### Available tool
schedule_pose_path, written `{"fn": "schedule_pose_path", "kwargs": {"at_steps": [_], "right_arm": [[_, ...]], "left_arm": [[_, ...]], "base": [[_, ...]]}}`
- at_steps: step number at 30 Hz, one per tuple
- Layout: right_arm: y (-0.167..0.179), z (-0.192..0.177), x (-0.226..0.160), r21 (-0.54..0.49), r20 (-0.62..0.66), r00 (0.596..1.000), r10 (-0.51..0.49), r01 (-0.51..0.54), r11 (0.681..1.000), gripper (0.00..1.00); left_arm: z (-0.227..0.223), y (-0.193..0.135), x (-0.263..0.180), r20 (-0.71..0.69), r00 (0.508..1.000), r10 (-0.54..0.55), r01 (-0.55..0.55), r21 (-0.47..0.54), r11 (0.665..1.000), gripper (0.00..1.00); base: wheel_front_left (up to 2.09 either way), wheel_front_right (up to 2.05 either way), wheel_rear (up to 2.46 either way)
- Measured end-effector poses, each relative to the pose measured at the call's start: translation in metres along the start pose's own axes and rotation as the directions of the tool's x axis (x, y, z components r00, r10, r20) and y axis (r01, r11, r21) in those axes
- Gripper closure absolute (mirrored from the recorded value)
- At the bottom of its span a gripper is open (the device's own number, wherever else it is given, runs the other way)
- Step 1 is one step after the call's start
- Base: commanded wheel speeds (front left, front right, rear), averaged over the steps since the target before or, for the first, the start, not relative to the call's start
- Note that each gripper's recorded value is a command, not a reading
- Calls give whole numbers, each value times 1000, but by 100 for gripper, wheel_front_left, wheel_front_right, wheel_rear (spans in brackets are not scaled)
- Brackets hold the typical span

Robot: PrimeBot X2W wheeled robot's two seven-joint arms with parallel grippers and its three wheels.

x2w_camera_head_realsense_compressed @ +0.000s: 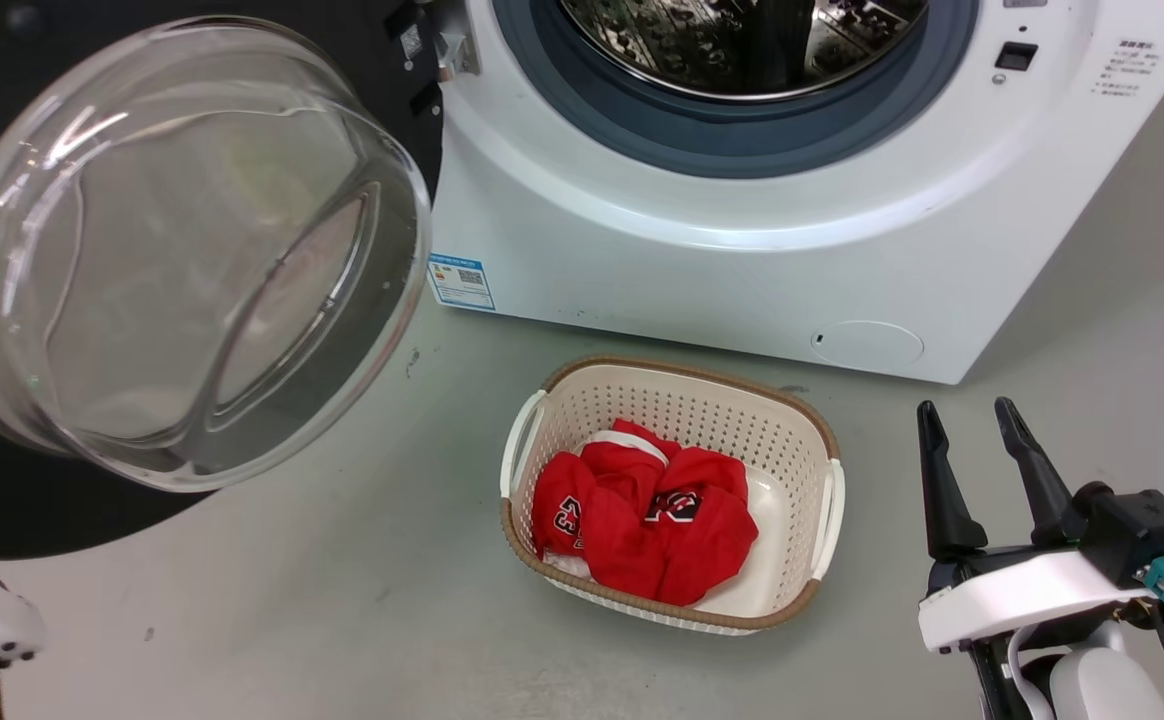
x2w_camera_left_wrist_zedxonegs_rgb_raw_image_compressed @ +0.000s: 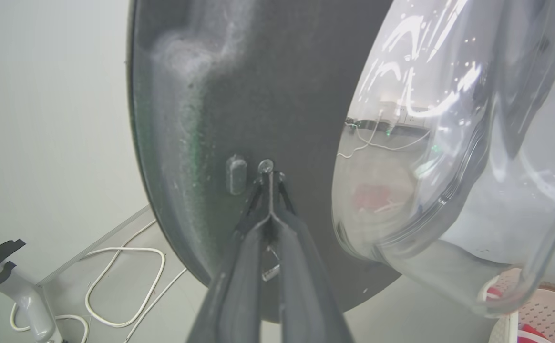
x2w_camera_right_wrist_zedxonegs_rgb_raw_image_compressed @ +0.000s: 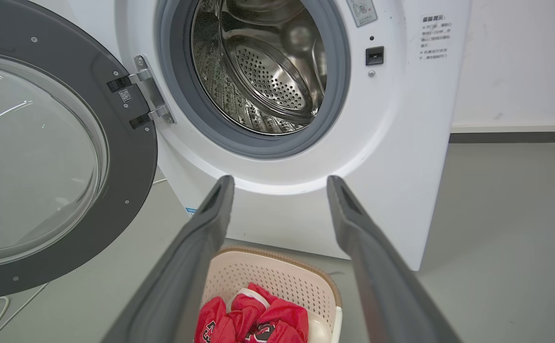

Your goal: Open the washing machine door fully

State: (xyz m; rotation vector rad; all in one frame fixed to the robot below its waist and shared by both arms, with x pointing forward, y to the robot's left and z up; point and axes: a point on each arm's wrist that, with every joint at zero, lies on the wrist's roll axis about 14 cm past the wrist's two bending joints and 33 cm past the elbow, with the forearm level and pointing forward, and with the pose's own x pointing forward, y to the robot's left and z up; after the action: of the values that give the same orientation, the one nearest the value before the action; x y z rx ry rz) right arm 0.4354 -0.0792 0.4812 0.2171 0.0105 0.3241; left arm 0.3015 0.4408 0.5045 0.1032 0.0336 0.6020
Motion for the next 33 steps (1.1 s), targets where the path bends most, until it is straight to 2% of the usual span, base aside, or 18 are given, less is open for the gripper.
{"fn": "schedule_pose_path", "kwargs": {"at_steps": [12,18,22,23,24,25,26,33], "right_arm": [[-11,4,-4,-6,13,999,-33,33,999,0],[-13,11,-18,-9,28,998,-48,48,999,0],[-12,19,-28,-17,48,997,-53,54,998,0],[-13,21,-31,-20,54,997,-57,58,998,0],[-14,23,-34,-22,58,996,-60,62,998,0],[-14,25,-37,-24,63,996,-62,64,998,0],[-13,27,-39,-26,68,996,-62,64,998,0],[-11,39,-50,-43,95,993,-64,69,997,0]], "left_arm": [[1,9,19,-3,1000,27,-27,8,1000,100],[-2,0,-4,12,1000,13,-13,-17,1000,100],[-3,-27,-31,33,999,-33,34,-39,999,100],[-3,-33,-37,38,998,-45,47,-51,998,88],[0,-37,-42,52,997,-52,55,-59,997,57],[4,-39,-46,66,996,-60,64,-62,996,7],[8,-43,-50,80,994,-68,74,-74,995,0],[24,-78,-70,141,977,-163,178,-107,978,0]], "base": [[0,0,0],[0,0,0],[0,0,0],[0,0,0],[0,0,0],[0,0,0],[0,0,0],[0,0,0]]}}
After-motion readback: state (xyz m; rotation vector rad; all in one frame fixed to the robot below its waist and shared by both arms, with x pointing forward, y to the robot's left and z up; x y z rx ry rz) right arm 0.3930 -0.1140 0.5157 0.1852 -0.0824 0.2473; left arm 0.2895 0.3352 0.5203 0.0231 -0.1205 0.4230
